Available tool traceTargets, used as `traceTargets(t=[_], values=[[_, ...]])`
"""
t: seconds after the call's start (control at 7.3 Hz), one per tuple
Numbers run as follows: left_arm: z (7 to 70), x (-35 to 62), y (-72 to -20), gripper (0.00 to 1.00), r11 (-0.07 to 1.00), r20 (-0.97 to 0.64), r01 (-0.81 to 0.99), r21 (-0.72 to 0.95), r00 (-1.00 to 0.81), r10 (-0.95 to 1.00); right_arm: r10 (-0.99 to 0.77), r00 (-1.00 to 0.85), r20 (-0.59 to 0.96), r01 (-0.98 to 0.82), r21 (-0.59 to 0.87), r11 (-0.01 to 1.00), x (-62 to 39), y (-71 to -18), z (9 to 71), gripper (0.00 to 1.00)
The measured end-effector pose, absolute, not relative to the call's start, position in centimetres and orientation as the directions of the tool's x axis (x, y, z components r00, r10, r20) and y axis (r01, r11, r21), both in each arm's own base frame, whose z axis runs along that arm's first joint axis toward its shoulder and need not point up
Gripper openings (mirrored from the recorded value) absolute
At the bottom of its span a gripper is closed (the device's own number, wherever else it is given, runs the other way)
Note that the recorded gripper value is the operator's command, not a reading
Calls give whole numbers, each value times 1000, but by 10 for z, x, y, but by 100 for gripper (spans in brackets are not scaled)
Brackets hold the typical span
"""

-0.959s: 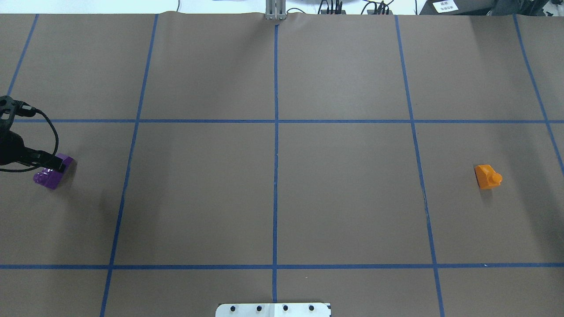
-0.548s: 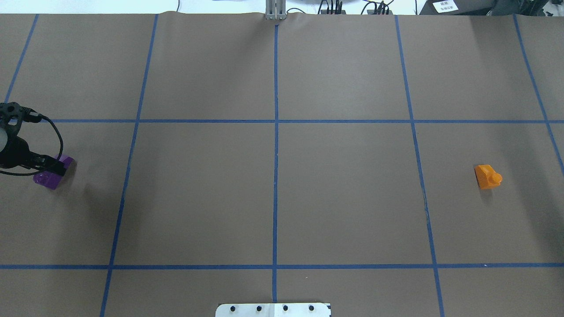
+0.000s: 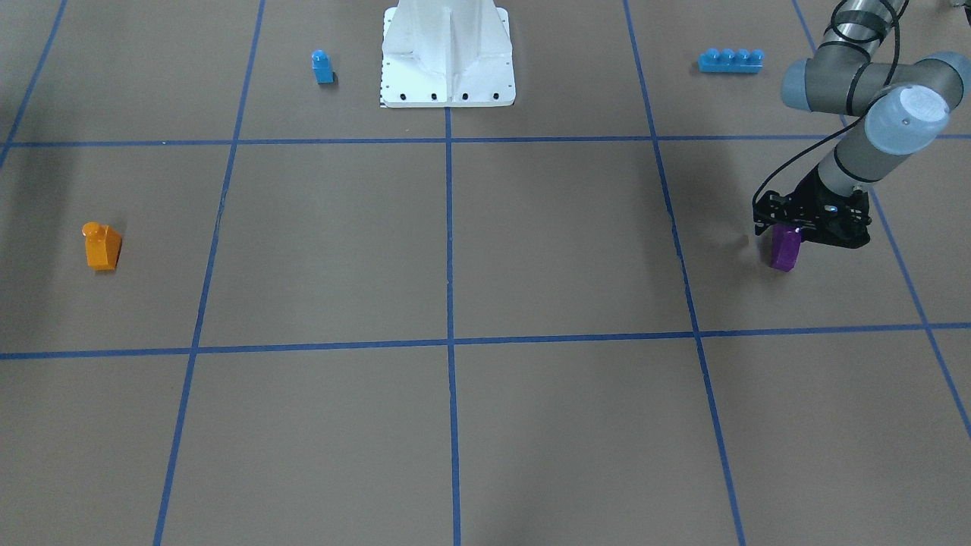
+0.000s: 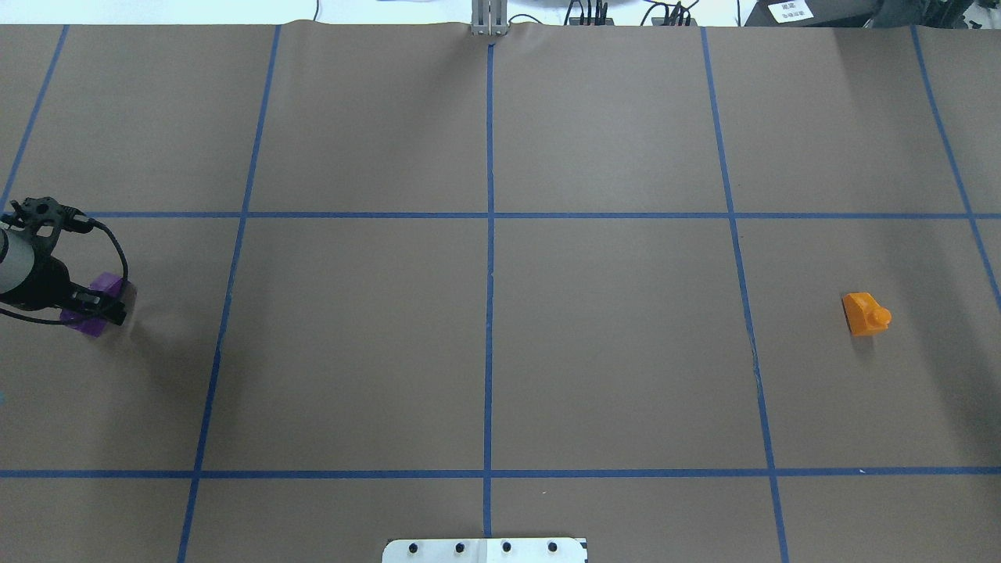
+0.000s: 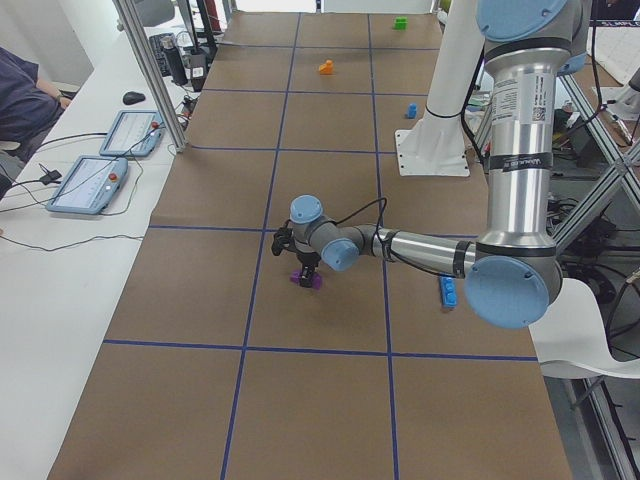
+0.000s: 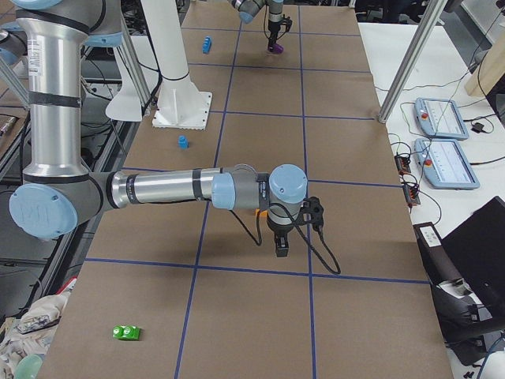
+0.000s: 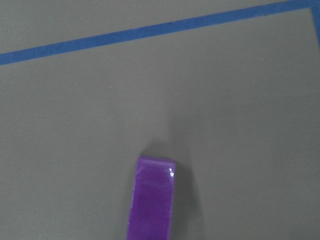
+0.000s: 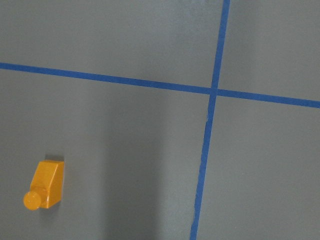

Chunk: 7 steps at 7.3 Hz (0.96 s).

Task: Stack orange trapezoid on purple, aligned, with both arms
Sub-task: 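Lower the left gripper onto the purple block and close it, then carry the purple block with the left gripper toward the table center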

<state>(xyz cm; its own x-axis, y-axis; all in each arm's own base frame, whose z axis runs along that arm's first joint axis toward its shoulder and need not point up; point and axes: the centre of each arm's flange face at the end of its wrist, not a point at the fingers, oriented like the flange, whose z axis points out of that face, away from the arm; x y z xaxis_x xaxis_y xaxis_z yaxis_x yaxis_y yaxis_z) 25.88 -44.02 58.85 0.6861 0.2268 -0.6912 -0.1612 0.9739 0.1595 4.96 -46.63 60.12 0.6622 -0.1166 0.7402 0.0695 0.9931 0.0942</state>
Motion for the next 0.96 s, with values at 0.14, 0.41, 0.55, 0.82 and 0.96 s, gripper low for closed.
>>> traceTargets(t=[0.14, 0.41, 0.55, 0.82, 0.96], values=[[585, 258, -439, 0, 974, -697, -161, 159, 680, 227, -117, 662, 740, 69, 95, 993, 50, -466, 601, 100], [556, 258, -435, 0, 972, -731, -168, 165, 641, 235, -119, 662, 740, 69, 97, 993, 50, -467, 600, 100], [518, 265, -442, 0, 973, -743, -162, 167, 628, 232, -120, 662, 740, 69, 100, 993, 49, -468, 599, 100], [397, 307, -478, 0, 981, -757, -134, 138, 625, 192, -123, 662, 739, 69, 103, 992, 49, -469, 597, 100], [340, 346, -483, 0, 981, -761, -140, 133, 619, 192, -125, 662, 739, 70, 105, 992, 49, -470, 597, 100]])
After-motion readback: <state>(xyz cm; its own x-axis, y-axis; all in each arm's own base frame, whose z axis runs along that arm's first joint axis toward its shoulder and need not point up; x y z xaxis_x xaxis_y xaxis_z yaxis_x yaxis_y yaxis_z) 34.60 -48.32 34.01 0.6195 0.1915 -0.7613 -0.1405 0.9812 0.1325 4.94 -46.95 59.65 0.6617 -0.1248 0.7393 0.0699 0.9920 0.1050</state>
